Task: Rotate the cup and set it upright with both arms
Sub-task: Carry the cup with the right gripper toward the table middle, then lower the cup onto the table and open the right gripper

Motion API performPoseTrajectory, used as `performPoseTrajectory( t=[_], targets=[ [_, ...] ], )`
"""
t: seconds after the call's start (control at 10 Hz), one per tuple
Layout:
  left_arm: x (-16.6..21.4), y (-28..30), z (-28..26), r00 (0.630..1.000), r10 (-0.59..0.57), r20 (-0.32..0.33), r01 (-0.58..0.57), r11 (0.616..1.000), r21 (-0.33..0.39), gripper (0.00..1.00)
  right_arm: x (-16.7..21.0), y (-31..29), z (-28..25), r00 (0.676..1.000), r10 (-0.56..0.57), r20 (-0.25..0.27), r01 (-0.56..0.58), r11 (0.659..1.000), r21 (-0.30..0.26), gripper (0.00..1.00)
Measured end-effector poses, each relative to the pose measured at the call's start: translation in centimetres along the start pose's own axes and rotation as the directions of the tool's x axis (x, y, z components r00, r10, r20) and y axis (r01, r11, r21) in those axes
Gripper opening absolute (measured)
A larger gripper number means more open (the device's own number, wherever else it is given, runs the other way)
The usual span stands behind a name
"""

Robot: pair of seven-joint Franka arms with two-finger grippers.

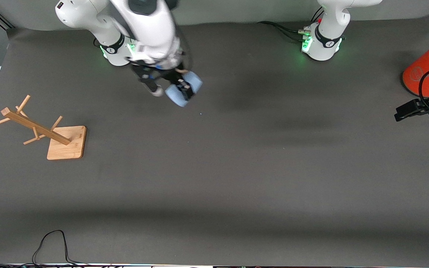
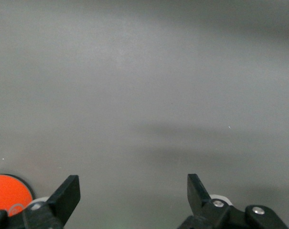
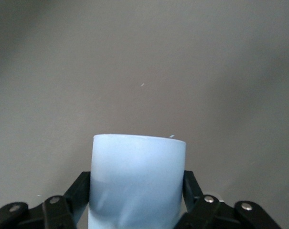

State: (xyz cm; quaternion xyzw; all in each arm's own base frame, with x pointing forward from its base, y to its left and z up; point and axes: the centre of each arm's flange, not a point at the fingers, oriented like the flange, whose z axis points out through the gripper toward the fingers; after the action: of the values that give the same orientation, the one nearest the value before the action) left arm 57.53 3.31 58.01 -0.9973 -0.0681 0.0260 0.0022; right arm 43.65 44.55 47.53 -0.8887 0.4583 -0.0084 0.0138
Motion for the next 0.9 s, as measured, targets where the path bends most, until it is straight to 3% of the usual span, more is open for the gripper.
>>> performPoseTrajectory(
  t=[0.4, 0.9],
  targets=[
    [0.8, -2.0, 1.5, 0.999, -0.039, 0.026, 0.039, 0.999, -0.009, 1.0, -8.7, -5.5, 9.2, 0.973, 0.225, -0.049, -0.226, 0.974, -0.013, 0.82],
    [1.2, -2.4, 2.1, 0.998, -0.047, 0.038, 0.047, 0.999, -0.008, 1.0, -14.2, -7.1, 17.9, 0.854, 0.509, -0.106, -0.513, 0.858, -0.007, 0.82]
  ],
)
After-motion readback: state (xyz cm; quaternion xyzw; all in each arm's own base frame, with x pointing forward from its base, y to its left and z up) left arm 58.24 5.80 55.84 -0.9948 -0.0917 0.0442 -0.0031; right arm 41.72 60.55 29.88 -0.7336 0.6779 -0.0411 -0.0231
